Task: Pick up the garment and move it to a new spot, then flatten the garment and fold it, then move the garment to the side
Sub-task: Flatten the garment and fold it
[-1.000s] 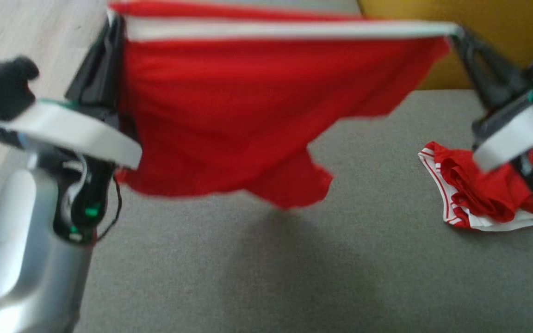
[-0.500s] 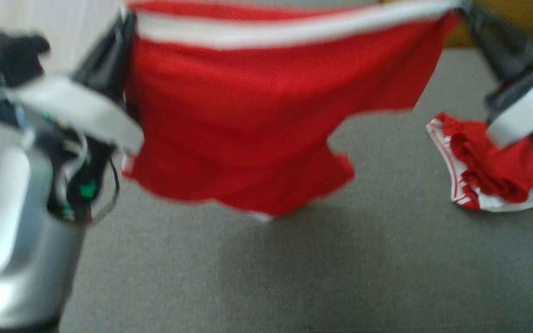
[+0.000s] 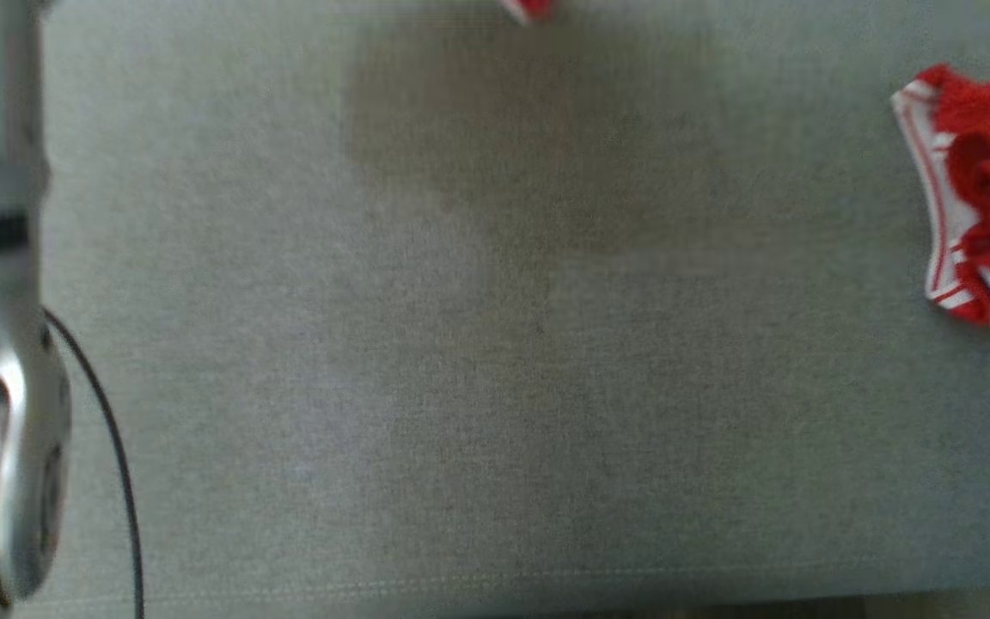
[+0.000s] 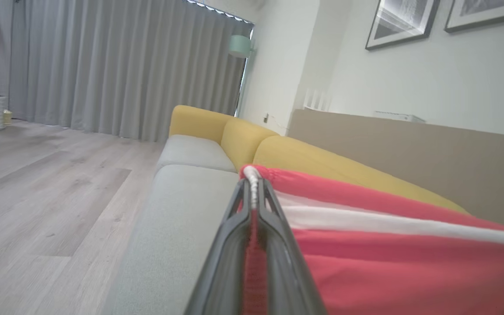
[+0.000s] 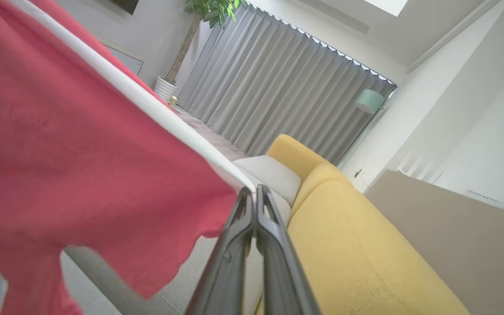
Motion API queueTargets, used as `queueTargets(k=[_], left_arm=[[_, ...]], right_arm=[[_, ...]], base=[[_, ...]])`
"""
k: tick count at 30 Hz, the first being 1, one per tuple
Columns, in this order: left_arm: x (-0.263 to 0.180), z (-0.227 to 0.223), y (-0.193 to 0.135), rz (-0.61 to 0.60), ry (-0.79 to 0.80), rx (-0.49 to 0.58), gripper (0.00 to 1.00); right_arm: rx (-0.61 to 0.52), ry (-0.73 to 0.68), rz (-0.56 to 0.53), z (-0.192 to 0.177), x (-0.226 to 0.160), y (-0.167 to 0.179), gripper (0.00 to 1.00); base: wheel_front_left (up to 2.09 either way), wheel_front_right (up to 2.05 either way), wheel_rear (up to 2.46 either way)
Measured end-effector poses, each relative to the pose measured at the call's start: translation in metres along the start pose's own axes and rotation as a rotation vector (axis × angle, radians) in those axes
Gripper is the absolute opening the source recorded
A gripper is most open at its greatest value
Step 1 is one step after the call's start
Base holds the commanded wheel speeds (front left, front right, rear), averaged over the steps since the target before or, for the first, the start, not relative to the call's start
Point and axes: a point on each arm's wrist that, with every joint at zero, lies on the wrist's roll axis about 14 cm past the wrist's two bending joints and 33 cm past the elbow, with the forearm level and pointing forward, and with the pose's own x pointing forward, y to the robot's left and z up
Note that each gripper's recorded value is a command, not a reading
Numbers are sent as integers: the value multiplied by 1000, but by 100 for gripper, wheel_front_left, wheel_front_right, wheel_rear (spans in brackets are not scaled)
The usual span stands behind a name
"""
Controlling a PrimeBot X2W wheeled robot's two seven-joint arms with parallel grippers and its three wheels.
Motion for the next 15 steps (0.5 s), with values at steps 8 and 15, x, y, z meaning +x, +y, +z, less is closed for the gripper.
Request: queueTargets(k=[8,15], left_arm=[[30,-84,31,69,39,-45,0],[-11,-175,54,109,256,-37,0]], right_arm=[[60,65,20,-84,43,33,0],[102,216,167,-154,32,107,0]], base=[[0,0,0],[0,0,0]])
